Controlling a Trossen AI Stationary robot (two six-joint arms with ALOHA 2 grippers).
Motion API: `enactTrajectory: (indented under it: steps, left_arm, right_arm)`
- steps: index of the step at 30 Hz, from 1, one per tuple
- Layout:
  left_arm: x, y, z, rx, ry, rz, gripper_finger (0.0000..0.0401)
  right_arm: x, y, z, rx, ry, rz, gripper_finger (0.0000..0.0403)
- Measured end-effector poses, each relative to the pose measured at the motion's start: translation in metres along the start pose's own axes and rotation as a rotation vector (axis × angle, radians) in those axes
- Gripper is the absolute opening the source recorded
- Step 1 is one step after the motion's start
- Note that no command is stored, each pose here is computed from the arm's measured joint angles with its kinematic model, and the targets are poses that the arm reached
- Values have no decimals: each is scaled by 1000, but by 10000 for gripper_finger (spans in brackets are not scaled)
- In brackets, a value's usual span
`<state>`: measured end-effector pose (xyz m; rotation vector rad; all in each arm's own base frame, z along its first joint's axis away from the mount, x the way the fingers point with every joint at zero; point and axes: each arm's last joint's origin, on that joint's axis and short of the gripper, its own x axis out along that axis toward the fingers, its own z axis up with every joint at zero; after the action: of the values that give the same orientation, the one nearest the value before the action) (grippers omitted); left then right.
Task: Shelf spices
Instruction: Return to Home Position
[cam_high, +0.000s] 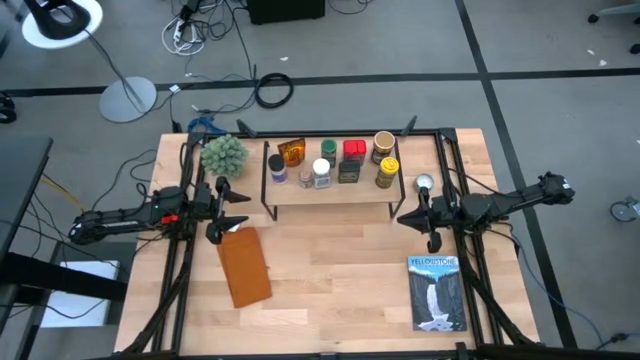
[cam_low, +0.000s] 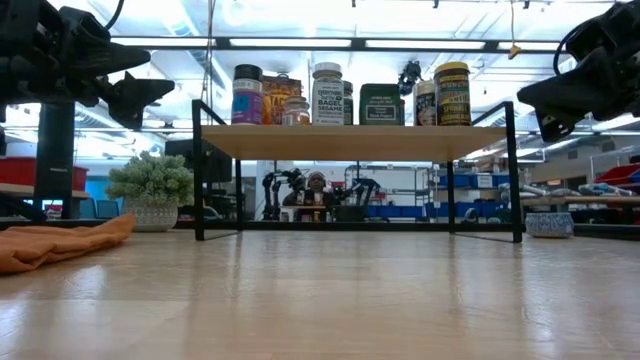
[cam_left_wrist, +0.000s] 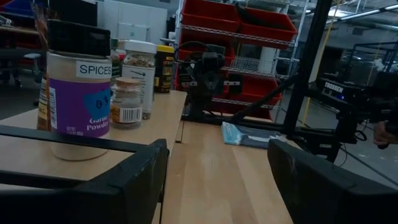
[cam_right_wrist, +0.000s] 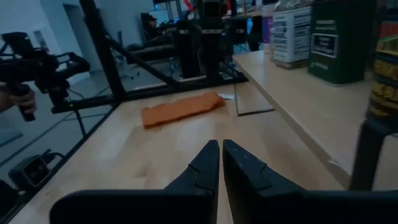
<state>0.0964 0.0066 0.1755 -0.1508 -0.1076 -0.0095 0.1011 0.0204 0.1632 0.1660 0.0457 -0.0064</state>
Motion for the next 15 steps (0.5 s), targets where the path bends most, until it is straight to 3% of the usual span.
enactTrajectory:
  steps: [15]
  left_arm:
    - [0,0,0,-1,5,2,284]
  right_arm:
    - [-3,-9,6,-36,-55,16,22]
